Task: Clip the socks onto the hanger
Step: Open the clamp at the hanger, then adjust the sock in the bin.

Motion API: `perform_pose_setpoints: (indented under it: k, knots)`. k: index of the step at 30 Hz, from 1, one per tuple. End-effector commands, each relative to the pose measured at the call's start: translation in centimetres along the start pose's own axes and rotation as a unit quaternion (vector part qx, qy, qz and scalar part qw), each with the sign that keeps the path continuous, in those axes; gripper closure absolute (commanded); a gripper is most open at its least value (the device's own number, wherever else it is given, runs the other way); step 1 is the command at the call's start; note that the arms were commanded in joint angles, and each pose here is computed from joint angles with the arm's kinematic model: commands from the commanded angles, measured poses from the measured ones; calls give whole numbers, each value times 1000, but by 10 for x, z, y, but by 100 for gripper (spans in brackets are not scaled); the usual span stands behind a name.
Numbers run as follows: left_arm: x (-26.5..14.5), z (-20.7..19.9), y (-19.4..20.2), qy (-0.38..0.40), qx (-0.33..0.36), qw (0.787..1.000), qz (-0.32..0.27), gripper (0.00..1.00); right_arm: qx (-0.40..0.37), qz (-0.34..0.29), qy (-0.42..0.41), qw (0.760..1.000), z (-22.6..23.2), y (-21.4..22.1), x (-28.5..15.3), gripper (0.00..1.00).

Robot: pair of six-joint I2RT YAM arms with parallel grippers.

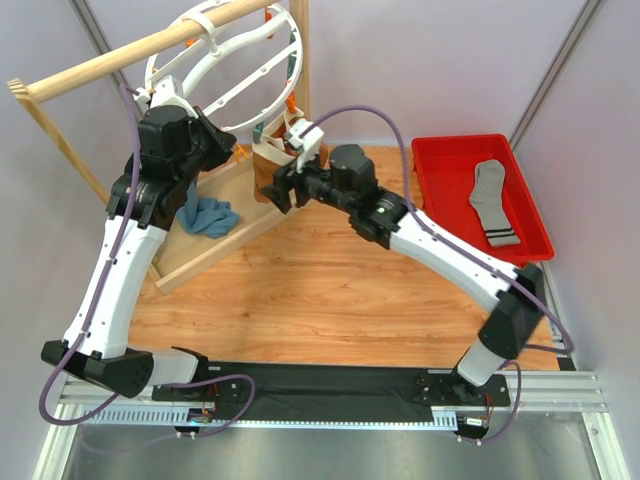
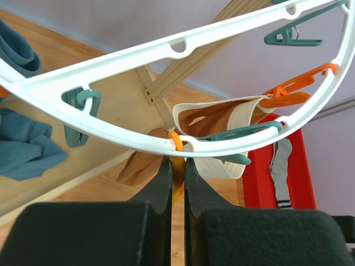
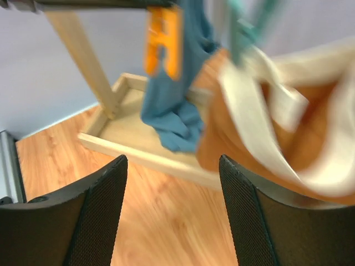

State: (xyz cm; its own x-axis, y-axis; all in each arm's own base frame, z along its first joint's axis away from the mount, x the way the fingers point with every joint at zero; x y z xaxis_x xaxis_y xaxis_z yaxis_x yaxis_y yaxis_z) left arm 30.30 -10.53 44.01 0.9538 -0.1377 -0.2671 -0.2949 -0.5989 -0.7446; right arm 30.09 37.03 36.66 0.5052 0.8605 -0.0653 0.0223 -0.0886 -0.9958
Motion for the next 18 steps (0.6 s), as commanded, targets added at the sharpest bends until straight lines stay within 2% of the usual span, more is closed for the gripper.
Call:
perform_pose_setpoints:
  k: [1, 2, 3, 4, 5, 7, 10, 12, 13, 14, 15, 16, 17, 18]
  knots:
    - [-7, 1, -6, 5, 16, 1000, -19, 100, 43, -15, 134, 990, -26, -27, -67, 32]
    - [-7, 1, -5, 7, 17, 1000, -17, 100, 56, 14, 157, 986, -31, -1, -77, 33]
    - [-6, 2, -3, 8, 17, 1000, -14, 100, 78, 6, 208, 975, -48, -6, -104, 33]
    - [-7, 2, -2, 10, 17, 1000, -12, 100, 96, 28, 240, 966, -58, 17, -116, 34]
    - [-7, 2, -2, 11, 16, 1000, -11, 100, 114, 29, 294, 949, -86, 24, -138, 34]
    - [-8, 2, 0, 13, 16, 1000, -9, 100, 159, 33, 351, 922, -111, 42, -169, 36]
    - [-9, 3, 0, 15, 18, 1000, -9, 100, 214, 68, 491, 842, -185, 77, -235, 38]
    - [-11, 3, -1, 15, 20, 1000, -13, 100, 230, 86, 547, 801, -213, 96, -259, 40]
    - [-14, 3, -3, 16, 22, 999, -18, 100, 254, 98, 572, 774, -231, 115, -265, 41]
    - [-15, 3, -4, 17, 22, 999, -21, 100, 272, 93, 611, 738, -256, 126, -291, 43]
    - [-16, 2, -5, 17, 22, 999, -24, 100, 288, 78, 611, 733, -271, 134, -294, 48]
    - [-18, 2, -6, 18, 21, 999, -26, 100, 322, 59, 615, 718, -285, 140, -298, 50]
    - [-18, 2, -6, 20, 21, 999, -26, 100, 354, 80, 630, 687, -308, 173, -308, 54]
    - [-19, 2, -6, 21, 21, 999, -26, 100, 366, 73, 628, 683, -322, 170, -309, 62]
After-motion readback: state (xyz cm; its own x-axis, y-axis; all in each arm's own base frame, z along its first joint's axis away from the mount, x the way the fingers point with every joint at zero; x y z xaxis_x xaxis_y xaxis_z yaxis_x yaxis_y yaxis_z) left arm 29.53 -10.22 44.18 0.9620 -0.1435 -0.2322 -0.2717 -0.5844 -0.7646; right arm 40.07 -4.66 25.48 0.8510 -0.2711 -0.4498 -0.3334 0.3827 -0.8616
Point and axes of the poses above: each gripper's point midway between its finger pads, its own x axis out along the fingers, its own z axis along the line the jaws close on, y = z × x, the point moved 7 cm from there along -x, back along the fingers, and after that the axes turned 6 degrees about -x, right-handed, at the moved point
